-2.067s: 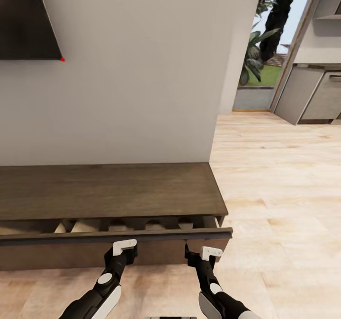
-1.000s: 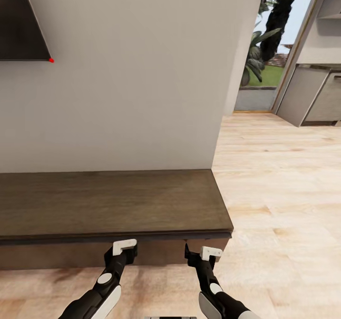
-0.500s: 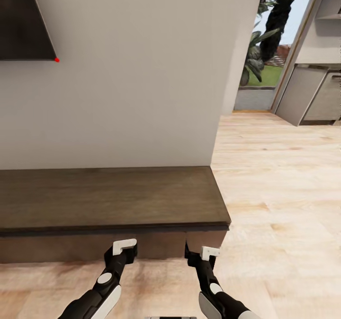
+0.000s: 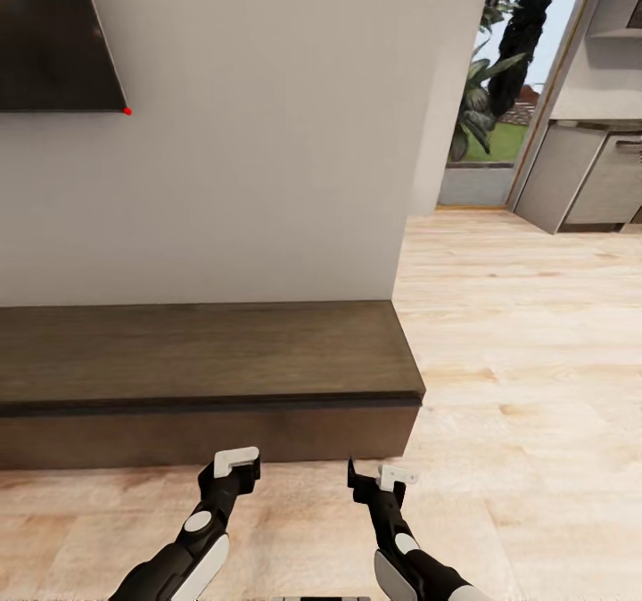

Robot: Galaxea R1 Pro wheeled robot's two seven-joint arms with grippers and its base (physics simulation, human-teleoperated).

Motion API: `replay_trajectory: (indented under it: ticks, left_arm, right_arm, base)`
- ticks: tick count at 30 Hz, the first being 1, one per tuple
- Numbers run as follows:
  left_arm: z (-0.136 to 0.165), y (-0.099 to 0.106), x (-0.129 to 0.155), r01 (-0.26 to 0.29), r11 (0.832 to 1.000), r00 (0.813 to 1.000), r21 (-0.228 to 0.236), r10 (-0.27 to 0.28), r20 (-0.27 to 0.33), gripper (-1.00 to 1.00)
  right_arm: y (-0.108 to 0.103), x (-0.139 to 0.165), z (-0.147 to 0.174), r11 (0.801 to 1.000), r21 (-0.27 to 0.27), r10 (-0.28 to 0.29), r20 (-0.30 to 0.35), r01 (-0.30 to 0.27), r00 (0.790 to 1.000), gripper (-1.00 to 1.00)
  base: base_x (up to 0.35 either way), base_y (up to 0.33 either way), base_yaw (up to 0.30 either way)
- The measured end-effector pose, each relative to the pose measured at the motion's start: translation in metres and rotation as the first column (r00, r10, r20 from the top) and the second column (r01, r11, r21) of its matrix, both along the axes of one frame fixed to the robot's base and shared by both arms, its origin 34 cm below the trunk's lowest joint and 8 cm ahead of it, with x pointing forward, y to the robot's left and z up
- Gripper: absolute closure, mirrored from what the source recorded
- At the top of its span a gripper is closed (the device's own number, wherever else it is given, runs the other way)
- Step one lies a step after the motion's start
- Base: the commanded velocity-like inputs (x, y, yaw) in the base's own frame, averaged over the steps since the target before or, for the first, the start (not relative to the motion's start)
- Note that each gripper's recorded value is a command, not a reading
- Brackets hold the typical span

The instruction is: Place each of the two pumpkins and all three candles from the living room inside a cabinet in the living room (use any cabinet), then make sure every cabinet is closed, and position the cauldron so it is next to a table in the living room.

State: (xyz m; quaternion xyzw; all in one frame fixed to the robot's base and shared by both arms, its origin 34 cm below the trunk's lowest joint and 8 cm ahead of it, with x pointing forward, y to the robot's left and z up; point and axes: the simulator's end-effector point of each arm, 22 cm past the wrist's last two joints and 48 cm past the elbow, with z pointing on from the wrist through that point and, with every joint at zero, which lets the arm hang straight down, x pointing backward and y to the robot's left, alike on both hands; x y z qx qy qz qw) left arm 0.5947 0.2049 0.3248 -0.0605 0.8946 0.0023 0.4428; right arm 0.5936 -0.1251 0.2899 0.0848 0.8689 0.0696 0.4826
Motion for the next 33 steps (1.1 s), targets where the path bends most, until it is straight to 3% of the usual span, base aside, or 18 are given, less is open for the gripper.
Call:
replay_trajectory:
  ticks: [8, 13, 17, 22, 29, 33]
  left_arm:
    - [0.011, -0.008, 0.005, 0.007, 1.0, 1.0, -0.022, -0.006, 0.011, -1.0]
    - [0.013, 0.002, 0.003, -0.009, 1.0, 1.0, -0.017, 0.009, -0.014, -1.0]
    - [0.009, 0.018, -0.001, -0.036, 0.999, 0.996, -0.006, 0.035, -0.086, -1.0]
    - [0.008, 0.036, -0.006, -0.068, 0.998, 0.986, -0.001, 0.067, -0.151, -1.0]
    - [-0.021, 0.058, -0.04, -0.089, 0.995, 0.949, 0.036, 0.095, -0.301, -1.0]
    - [-0.027, 0.068, -0.052, -0.113, 0.993, 0.93, 0.045, 0.121, -0.346, -1.0]
  right_arm:
    - [0.001, 0.0, 0.0, 1.0, 0.0, 0.002, -0.008, -0.002, 1.0, -1.0]
    - [0.006, -0.005, -0.003, 1.0, -0.004, 0.029, -0.07, -0.029, 0.997, -1.0]
    - [0.016, -0.009, -0.004, 0.998, 0.004, 0.064, -0.138, -0.064, 0.988, -1.0]
    - [0.044, -0.005, 0.012, 0.99, 0.041, 0.141, -0.202, -0.135, 0.969, -1.0]
    - [0.049, -0.011, 0.02, 0.988, 0.127, 0.114, -0.266, -0.082, 0.957, -1.0]
    - [0.053, -0.025, 0.017, 0.985, 0.141, 0.139, -0.346, -0.095, 0.928, -1.0]
  base:
    - [-0.004, 0.0, 0.0]
    - [0.0, 0.0, 0.0]
    - [0.0, 0.0, 0.0]
    - [0.0, 0.0, 0.0]
    - [0.0, 0.0, 0.0]
    - [0.0, 0.0, 0.0]
